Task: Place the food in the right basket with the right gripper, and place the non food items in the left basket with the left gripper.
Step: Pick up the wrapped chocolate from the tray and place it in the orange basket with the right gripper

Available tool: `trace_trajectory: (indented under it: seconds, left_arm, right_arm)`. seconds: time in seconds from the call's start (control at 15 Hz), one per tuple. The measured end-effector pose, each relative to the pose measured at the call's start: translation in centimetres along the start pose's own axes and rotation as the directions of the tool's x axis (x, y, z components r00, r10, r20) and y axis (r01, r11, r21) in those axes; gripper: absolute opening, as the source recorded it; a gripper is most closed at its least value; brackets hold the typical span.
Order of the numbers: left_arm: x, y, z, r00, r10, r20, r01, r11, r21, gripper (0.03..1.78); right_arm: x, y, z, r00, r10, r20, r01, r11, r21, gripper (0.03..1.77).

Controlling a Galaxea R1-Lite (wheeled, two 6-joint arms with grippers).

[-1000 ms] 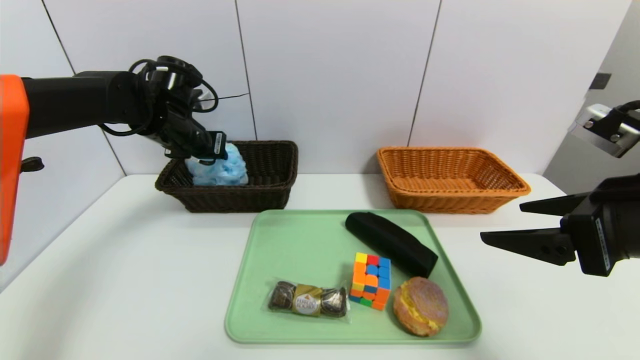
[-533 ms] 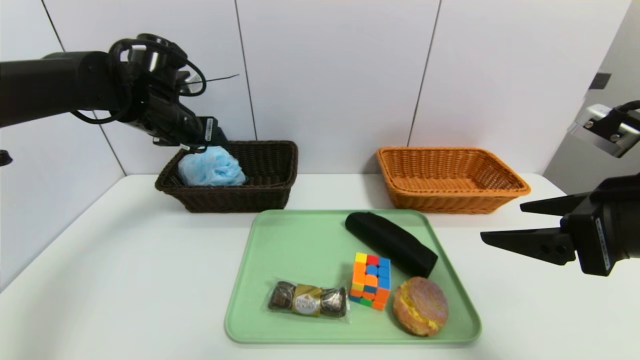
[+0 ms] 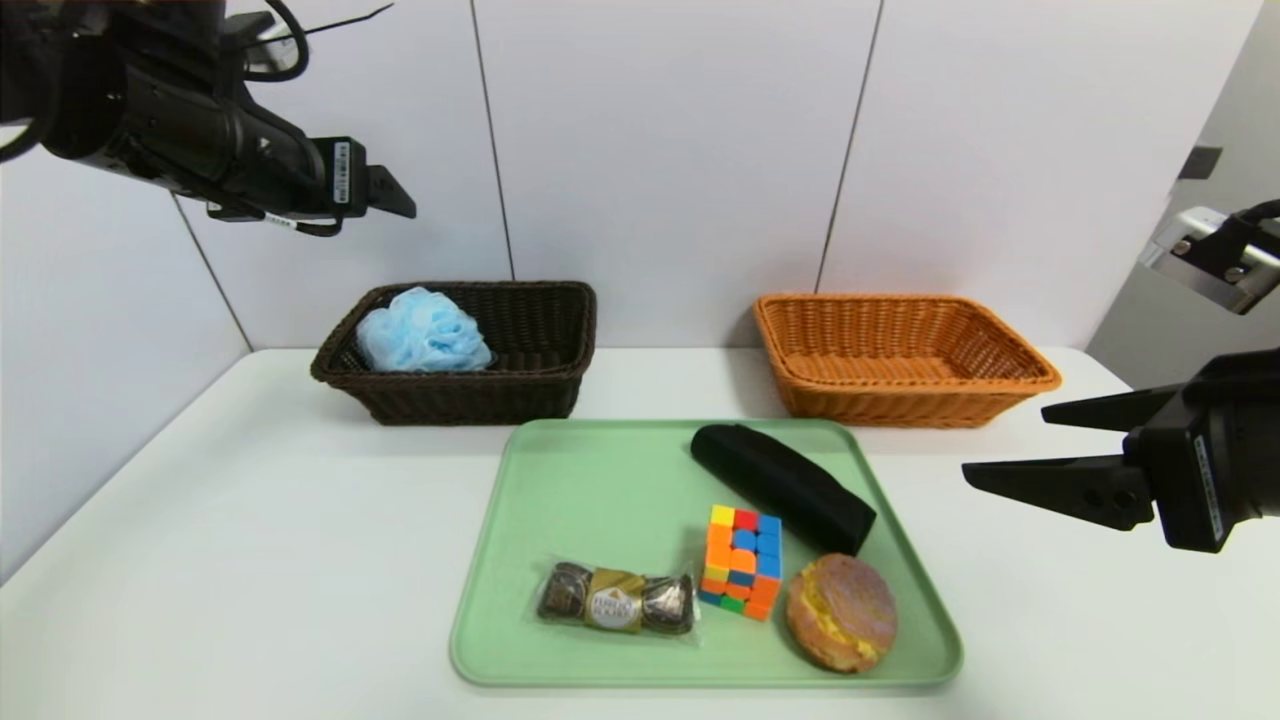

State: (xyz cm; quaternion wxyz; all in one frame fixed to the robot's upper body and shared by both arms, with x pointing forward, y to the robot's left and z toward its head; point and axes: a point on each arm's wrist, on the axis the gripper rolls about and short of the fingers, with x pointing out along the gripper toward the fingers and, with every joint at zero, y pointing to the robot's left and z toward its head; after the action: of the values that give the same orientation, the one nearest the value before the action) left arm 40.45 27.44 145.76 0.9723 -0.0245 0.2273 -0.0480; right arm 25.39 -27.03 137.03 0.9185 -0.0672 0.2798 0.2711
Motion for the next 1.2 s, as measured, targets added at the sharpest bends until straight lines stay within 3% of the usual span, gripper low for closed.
trace_trajectory:
  seconds: [0.27,0.47,0.67,0.8,0.93,1.2]
  left_arm:
    - [-3.7,-2.7,-2.3,0.991,-0.089,-0.102,0.088,0.996,-0.011,1.64]
    - [-5.5,-5.3,-5.4,0.965,-0.172,-0.198,0.167,0.985,-0.038,1.66]
    - [-6.9,-5.5,-7.3,0.950,-0.189,-0.248,0.185,0.982,-0.041,1.67]
    - [-7.7,-5.3,-7.8,0.950,-0.192,-0.247,0.189,0.981,-0.037,1.67]
    - [-8.6,-5.0,-7.9,0.952,-0.191,-0.239,0.189,0.981,-0.035,1.68]
    - [-9.8,-4.2,-8.9,0.958,-0.160,-0.237,0.159,0.987,-0.023,1.69]
  right_arm:
    - [0.0,0.0,0.0,1.000,0.000,-0.001,0.000,1.000,0.001,1.70]
    - [0.6,-0.1,0.5,1.000,-0.001,0.013,0.001,1.000,-0.007,1.70]
    - [2.2,-0.1,1.7,0.997,0.014,0.072,-0.011,0.999,-0.040,1.70]
    - [3.6,0.4,2.3,0.997,0.046,0.059,-0.040,0.995,-0.088,1.70]
    - [5.1,1.5,3.1,0.994,0.104,0.041,-0.096,0.983,-0.157,1.70]
    - [8.4,4.1,4.9,0.970,0.244,0.007,-0.233,0.933,-0.273,1.70]
